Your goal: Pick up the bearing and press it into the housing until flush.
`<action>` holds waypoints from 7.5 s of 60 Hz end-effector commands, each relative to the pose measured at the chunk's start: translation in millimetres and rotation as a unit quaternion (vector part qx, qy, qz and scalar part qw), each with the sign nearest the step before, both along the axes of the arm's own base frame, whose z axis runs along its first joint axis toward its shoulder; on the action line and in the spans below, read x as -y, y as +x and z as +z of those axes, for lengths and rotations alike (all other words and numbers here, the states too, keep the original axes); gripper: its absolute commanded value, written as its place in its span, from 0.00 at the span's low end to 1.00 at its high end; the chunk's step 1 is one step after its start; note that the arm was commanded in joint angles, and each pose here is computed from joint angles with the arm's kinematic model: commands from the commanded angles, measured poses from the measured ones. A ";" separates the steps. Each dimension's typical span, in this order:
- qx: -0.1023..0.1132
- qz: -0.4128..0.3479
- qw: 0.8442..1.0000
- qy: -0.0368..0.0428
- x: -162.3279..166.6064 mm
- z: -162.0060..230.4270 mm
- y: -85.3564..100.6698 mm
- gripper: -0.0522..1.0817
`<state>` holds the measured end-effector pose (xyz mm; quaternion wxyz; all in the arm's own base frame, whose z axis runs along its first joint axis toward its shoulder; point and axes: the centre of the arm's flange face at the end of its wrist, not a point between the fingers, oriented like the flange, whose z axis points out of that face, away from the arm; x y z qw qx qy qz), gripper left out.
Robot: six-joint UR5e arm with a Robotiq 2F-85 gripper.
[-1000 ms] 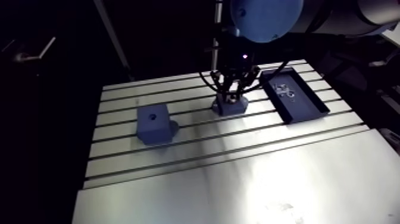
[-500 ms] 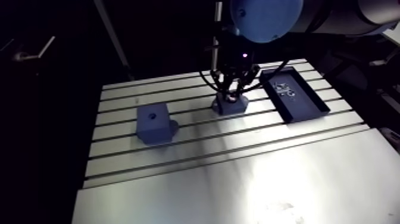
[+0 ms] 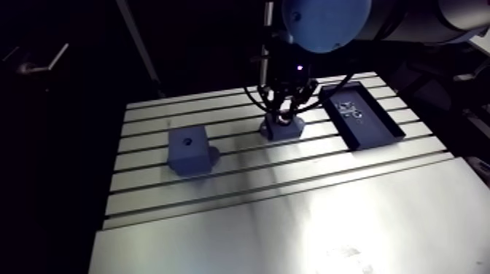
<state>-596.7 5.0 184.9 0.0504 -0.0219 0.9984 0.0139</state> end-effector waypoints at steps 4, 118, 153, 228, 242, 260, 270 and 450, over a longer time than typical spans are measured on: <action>0.002 0.000 1.000 0.000 -1.3 0.1 0.6 0.55; 0.005 0.006 1.000 -0.002 -4.1 -1.7 3.8 0.55; -0.016 0.007 1.000 0.004 -4.4 30.8 -0.5 0.06; 0.002 -0.011 1.000 -0.005 -3.6 20.4 1.5 1.00; 0.002 -0.012 1.000 -0.009 -3.1 13.7 0.9 1.00; -0.001 -0.011 1.000 -0.007 -3.3 11.8 0.7 1.00; -0.001 -0.011 1.000 -0.007 -4.2 11.6 0.6 1.00; 0.002 -0.006 1.000 -0.008 -5.8 -0.5 2.5 1.00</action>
